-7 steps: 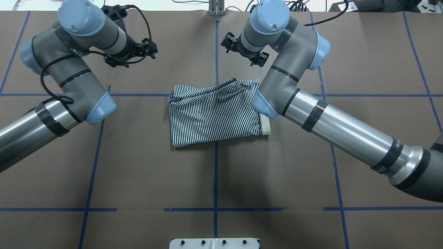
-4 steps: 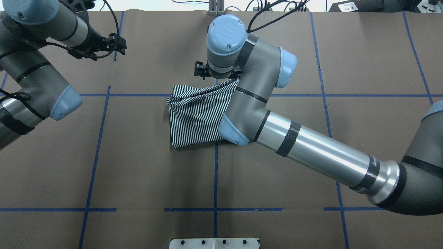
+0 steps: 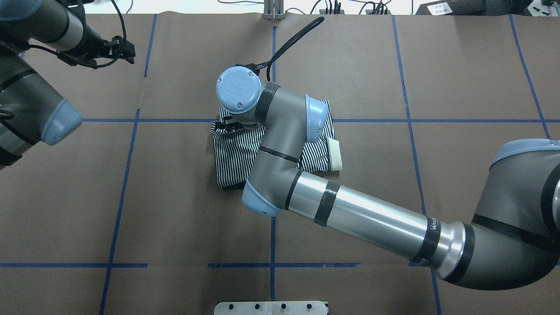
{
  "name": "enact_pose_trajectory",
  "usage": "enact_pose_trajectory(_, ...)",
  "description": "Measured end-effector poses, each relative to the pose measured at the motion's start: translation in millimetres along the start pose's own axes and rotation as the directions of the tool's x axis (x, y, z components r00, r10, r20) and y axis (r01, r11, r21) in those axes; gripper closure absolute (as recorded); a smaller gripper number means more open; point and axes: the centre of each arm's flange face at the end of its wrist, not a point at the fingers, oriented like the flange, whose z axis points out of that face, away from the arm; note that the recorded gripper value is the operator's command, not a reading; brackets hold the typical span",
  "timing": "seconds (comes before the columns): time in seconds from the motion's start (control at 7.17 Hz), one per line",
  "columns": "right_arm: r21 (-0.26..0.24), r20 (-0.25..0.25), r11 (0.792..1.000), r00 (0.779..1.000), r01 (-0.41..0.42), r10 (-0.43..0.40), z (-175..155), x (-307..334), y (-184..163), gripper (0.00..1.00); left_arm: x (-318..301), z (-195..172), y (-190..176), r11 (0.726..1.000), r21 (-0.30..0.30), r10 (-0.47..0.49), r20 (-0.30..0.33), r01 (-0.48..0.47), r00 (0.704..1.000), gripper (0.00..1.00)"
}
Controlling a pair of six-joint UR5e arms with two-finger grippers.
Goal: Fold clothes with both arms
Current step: 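Press down on the folded shirt with the right gripper while the left arm withdraws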
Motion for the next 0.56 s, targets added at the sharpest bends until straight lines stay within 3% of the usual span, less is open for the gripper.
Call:
enact_pose_trajectory(0.42,0.004,-0.014,1.0,1.0,0.024,-0.024,26,-2,-2,0.0,-7,0,-4,1.0,0.003,-0.009,0.009,0.009,1.0,0.0)
enact_pose_trajectory(0.56,0.03,-0.005,0.999,1.0,0.023,-0.023,34,0,-9,0.0,-8,0,-5,1.0,0.004,-0.01,0.009,0.01,1.0,0.0)
